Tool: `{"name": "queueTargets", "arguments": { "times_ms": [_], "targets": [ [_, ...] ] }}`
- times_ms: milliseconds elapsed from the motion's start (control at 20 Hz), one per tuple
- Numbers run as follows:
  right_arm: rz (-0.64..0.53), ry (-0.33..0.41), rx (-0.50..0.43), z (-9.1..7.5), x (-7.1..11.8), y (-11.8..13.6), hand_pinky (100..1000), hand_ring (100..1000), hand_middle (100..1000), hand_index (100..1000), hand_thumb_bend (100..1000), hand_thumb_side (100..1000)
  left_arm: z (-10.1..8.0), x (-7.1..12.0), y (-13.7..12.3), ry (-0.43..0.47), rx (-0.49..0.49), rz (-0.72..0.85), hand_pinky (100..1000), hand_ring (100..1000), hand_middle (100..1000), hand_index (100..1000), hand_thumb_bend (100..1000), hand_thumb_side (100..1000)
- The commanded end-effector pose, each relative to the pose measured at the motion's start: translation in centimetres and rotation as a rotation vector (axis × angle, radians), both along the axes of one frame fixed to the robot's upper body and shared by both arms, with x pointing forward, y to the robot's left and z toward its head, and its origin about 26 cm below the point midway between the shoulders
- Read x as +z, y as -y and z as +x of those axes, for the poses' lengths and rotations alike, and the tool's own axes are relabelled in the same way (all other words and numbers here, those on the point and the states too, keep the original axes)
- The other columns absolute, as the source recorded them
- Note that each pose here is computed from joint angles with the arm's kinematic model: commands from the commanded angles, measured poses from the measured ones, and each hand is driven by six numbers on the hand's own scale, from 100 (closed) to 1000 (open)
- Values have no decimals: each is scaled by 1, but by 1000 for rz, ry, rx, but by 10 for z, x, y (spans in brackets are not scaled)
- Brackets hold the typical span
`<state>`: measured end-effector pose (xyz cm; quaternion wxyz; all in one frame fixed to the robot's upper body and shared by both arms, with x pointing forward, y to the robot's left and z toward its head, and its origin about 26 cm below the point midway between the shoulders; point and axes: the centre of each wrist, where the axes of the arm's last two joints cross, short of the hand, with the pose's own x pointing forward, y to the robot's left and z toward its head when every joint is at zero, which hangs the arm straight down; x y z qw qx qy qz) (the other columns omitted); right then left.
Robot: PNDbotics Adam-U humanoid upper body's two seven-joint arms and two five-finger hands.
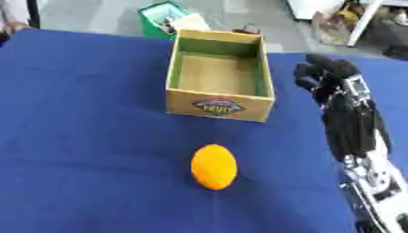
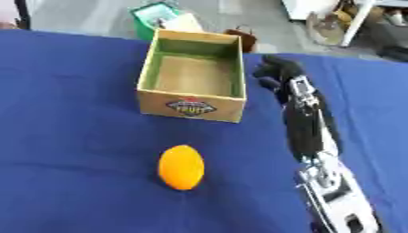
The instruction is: Pick up objects on the table and place them in the box.
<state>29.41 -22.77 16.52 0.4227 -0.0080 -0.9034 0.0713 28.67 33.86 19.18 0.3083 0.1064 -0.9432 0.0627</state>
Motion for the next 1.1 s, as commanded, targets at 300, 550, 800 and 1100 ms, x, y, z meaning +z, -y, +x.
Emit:
{"name": "queueTargets", "arguments": {
  "times_ms": [300,550,800,1100],
  "targets": [
    [-283,96,-83,2,26,18,852,908,696,873,100,1000,-3,12,-3,33,9,36,472,477,452,707,100,829],
    [-509,137,-134,3,41,29,844,906,728,888,229,1000,-4,11,-3,27,14,40,472,476,452,707,100,830],
    [-674,152,-138,3,47,31,840,896,720,914,474,1000,-4,11,-4,26,15,42,472,476,452,707,100,830],
    [-806,204,-146,5,60,29,847,906,734,915,624,1000,-5,11,-5,21,17,46,472,475,451,707,100,832]
  ]
}}
